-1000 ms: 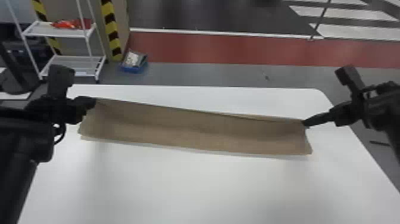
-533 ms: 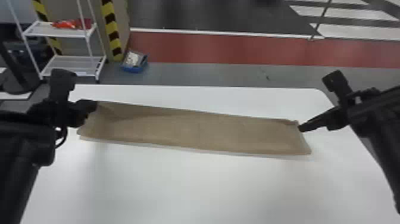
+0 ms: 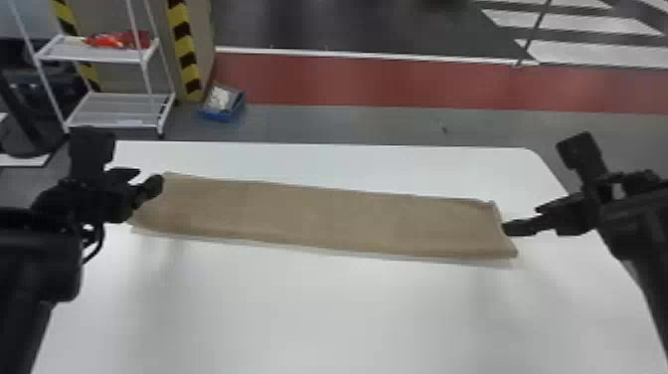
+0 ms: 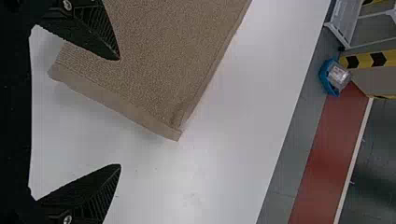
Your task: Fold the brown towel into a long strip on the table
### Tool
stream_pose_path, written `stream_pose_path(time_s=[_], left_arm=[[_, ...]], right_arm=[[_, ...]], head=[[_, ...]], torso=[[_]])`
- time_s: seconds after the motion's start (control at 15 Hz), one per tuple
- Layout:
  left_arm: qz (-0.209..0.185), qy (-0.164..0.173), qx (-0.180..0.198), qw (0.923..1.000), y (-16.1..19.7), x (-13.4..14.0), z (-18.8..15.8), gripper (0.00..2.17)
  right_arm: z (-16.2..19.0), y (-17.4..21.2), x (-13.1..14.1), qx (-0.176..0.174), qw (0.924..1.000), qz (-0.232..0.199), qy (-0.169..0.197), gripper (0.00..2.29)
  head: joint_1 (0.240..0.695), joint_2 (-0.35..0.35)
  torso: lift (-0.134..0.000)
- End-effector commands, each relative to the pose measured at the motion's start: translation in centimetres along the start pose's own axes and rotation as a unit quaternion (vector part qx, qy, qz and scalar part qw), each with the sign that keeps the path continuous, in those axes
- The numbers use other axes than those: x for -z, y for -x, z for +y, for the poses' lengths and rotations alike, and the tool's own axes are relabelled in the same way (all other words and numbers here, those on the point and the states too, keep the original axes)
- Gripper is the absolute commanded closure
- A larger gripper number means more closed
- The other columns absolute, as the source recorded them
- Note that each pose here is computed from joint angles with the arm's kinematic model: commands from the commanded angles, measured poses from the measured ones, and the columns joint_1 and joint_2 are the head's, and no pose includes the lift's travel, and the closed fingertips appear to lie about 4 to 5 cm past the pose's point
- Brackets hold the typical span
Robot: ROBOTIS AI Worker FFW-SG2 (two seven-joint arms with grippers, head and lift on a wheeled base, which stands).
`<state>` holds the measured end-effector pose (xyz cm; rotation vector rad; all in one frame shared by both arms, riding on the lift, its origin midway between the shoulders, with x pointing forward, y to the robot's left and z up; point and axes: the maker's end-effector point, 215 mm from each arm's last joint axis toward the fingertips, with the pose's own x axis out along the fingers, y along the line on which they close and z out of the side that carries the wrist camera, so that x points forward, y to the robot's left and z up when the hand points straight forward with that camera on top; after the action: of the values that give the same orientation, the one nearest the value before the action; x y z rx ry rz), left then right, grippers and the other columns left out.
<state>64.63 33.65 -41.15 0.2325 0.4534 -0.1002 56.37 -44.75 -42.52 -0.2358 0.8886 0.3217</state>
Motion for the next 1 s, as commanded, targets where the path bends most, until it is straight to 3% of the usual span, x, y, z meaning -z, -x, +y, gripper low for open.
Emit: stream_pose_path(time_s=[0.0, 0.2, 0.4, 0.53, 0.73, 0.93], left_arm=[[-0.009, 0.011, -0.008, 0.9999, 0.7, -0.1, 0.6, 0.03], [0.004, 0.024, 0.002, 0.9997, 1.1, 1.1, 0.8, 0.03], [0.039, 0.087, 0.05, 0.9942, 1.9, 4.1, -0.1, 0.09], [0.051, 0.098, 0.053, 0.9924, 2.1, 5.0, 0.1, 0.09], [0.055, 0.118, 0.061, 0.9896, 2.3, 5.2, 0.7, 0.09], [0.086, 0.13, 0.058, 0.9861, 2.1, 6.7, 1.4, 0.1]], right_arm=[[0.1, 1.5, 1.3, 0.0, 0.9998, -0.014, -0.012, 0.05], [0.5, 3.1, 2.7, -0.006, 0.999, -0.035, -0.025, 0.05], [1.1, 3.2, 3.2, -0.012, 0.9991, -0.038, -0.018, 0.06], [1.3, 3.2, 3.6, -0.013, 0.9991, -0.037, -0.014, 0.06], [2.2, 2.7, 2.6, -0.019, 0.9989, -0.042, 0.004, 0.06], [3.4, 1.9, 1.0, -0.03, 0.9981, -0.047, 0.024, 0.06]], head=[[0.695, -0.102], [0.695, -0.1], [0.695, -0.106], [0.695, -0.108], [0.695, -0.099], [0.695, -0.08]], torso=[[-0.1], [-0.1], [-0.1], [-0.1], [-0.1], [-0.1]])
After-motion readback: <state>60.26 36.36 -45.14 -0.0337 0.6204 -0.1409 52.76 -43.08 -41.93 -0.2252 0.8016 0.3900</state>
